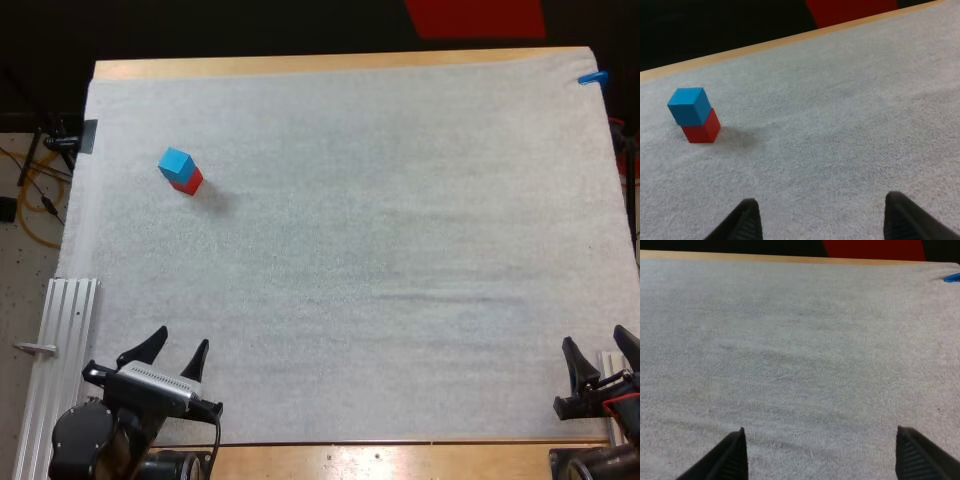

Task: Stack red cube on blue cube

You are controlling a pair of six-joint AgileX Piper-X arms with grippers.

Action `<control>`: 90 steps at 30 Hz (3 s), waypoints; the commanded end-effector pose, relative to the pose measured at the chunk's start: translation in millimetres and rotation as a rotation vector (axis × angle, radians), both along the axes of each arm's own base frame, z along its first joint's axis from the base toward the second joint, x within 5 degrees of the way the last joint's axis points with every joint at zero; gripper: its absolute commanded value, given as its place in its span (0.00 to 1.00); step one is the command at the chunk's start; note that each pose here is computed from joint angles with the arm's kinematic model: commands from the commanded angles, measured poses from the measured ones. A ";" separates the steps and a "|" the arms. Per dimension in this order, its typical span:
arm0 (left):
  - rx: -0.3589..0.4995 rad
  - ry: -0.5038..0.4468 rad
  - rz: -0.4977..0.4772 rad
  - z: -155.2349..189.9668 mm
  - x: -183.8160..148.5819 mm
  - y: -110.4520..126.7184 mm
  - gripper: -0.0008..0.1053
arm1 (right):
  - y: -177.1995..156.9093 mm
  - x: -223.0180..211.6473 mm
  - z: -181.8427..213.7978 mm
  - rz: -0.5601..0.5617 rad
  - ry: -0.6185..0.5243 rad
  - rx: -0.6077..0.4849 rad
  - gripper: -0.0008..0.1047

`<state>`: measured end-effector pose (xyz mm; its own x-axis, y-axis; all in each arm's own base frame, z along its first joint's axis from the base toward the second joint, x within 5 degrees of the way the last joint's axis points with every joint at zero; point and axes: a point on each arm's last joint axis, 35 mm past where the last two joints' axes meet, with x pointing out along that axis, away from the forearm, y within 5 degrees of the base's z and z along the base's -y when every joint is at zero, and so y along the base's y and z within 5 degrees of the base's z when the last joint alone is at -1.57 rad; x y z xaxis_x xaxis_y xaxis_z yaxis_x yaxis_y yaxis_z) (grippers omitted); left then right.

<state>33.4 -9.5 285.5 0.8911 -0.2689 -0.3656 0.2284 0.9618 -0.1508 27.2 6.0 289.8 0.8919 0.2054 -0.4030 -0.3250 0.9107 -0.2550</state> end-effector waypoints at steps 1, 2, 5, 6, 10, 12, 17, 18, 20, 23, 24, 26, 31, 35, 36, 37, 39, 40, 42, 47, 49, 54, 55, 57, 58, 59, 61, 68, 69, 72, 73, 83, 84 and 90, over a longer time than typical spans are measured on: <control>-0.004 0.003 0.022 1.4 2.1 0.6 0.51 | 0.7 1.7 2.0 0.006 -0.005 0.002 0.58; -0.005 0.005 0.045 1.3 2.3 1.3 0.51 | 0.7 1.7 2.0 0.006 -0.005 0.002 0.58; -0.004 0.006 0.062 1.3 2.4 1.9 0.51 | 0.7 1.7 2.0 0.006 -0.005 0.002 0.58; -0.004 0.006 0.062 1.3 2.4 1.9 0.51 | 0.7 1.7 2.0 0.006 -0.005 0.002 0.58; -0.004 0.004 0.062 1.4 2.5 1.9 0.51 | 0.7 1.7 2.0 0.010 -0.007 -0.006 0.58; -0.004 0.000 0.062 2.8 1.9 1.9 0.51 | 0.8 2.2 3.4 0.014 -0.022 -0.011 0.58; -0.007 -0.054 0.072 20.1 -5.5 2.4 0.51 | 1.7 5.4 18.4 0.017 -0.084 -0.003 0.58; -0.006 -0.064 0.077 23.1 -6.9 2.6 0.51 | 2.1 6.6 20.8 0.017 -0.087 -0.002 0.58; -0.005 -0.105 0.086 35.4 -13.0 3.0 0.51 | 6.3 16.5 30.3 0.059 -0.071 -0.006 0.58; -0.005 -0.116 0.087 48.3 -13.4 3.1 0.51 | 12.1 30.9 42.0 0.110 -0.050 -0.013 0.58; -0.005 -0.112 0.088 50.8 -12.0 3.1 0.51 | 13.8 35.9 44.0 0.119 -0.039 -0.020 0.58; -0.002 -0.095 0.091 58.3 -6.6 3.1 0.51 | 18.8 48.9 53.2 0.162 -0.031 -0.027 0.58; 0.018 -0.074 0.128 70.0 2.2 4.3 0.51 | 31.0 75.6 71.8 0.296 -0.025 -0.012 0.58; 0.043 -0.064 0.186 73.9 6.6 6.5 0.51 | 41.3 96.3 83.8 0.415 -0.005 0.028 0.58; 0.043 -0.061 0.186 73.7 7.1 6.5 0.51 | 42.2 98.2 86.4 0.424 -0.012 0.032 0.58; 0.037 -0.052 0.188 73.2 8.4 6.4 0.51 | 44.8 104.0 89.9 0.449 -0.019 0.044 0.58; 0.017 -0.036 0.196 72.5 10.3 6.4 0.51 | 48.1 111.2 94.2 0.488 -0.037 0.058 0.58; 0.003 -0.029 0.201 72.3 11.6 6.4 0.51 | 50.4 116.4 96.0 0.514 -0.050 0.061 0.58; -0.009 -0.019 0.207 71.9 13.4 6.3 0.51 | 52.9 122.5 98.0 0.535 -0.061 0.068 0.58; -0.017 0.000 0.214 71.1 17.2 6.3 0.51 | 65.9 132.4 93.3 0.598 -0.038 0.070 0.58; -0.029 0.013 0.251 70.6 19.7 7.3 0.51 | 71.3 133.4 91.1 0.624 -0.027 0.065 0.58; -0.020 0.067 0.292 69.0 32.3 8.4 0.41 | 84.1 133.9 88.3 0.666 -0.020 0.049 0.58; -0.023 0.085 0.279 69.4 37.0 7.8 0.33 | 87.1 134.1 87.5 0.678 -0.019 0.045 0.58; -0.019 0.112 0.271 71.4 46.6 7.3 0.23 | 90.3 133.7 87.1 0.686 -0.021 0.037 0.58; -0.005 0.128 0.277 73.9 53.6 7.5 0.17 | 91.9 133.1 86.9 0.693 -0.020 0.036 0.58; 0.019 0.139 0.287 77.4 60.9 8.0 0.12 | 92.2 132.8 87.0 0.695 -0.020 0.036 0.58; 0.064 0.152 0.295 82.9 71.0 8.9 0.07 | 92.1 132.8 86.9 0.694 -0.019 0.036 0.58; 0.156 0.241 0.230 100.8 126.9 28.0 0.01 | 91.6 133.4 86.7 0.675 -0.019 0.030 0.58; 0.149 0.249 0.237 101.2 130.4 31.1 0.01 | 91.6 133.4 86.7 0.675 -0.019 0.030 0.58; 0.093 0.272 0.217 103.9 160.8 46.2 0.01 | 91.6 133.4 86.7 0.669 -0.011 0.042 0.58; 0.093 0.284 0.214 103.1 172.2 50.5 0.01 | 91.6 133.4 86.7 0.669 -0.011 0.042 0.58; 0.140 0.481 0.147 78.1 272.2 61.1 0.01 | 91.5 133.1 86.1 0.651 0.018 0.076 0.58; 0.158 0.489 0.154 76.6 277.6 62.8 0.01 | 91.5 133.1 86.1 0.651 0.017 0.076 0.58; 0.290 0.515 0.174 66.1 321.2 74.7 0.01 | 91.5 133.1 86.0 0.651 0.019 0.076 0.58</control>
<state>354.6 65.1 344.6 0.5851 0.0147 -0.8109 0.0407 0.9980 0.0474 160.9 97.5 371.5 0.5642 0.7252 -0.3947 -0.8214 0.5411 -0.1800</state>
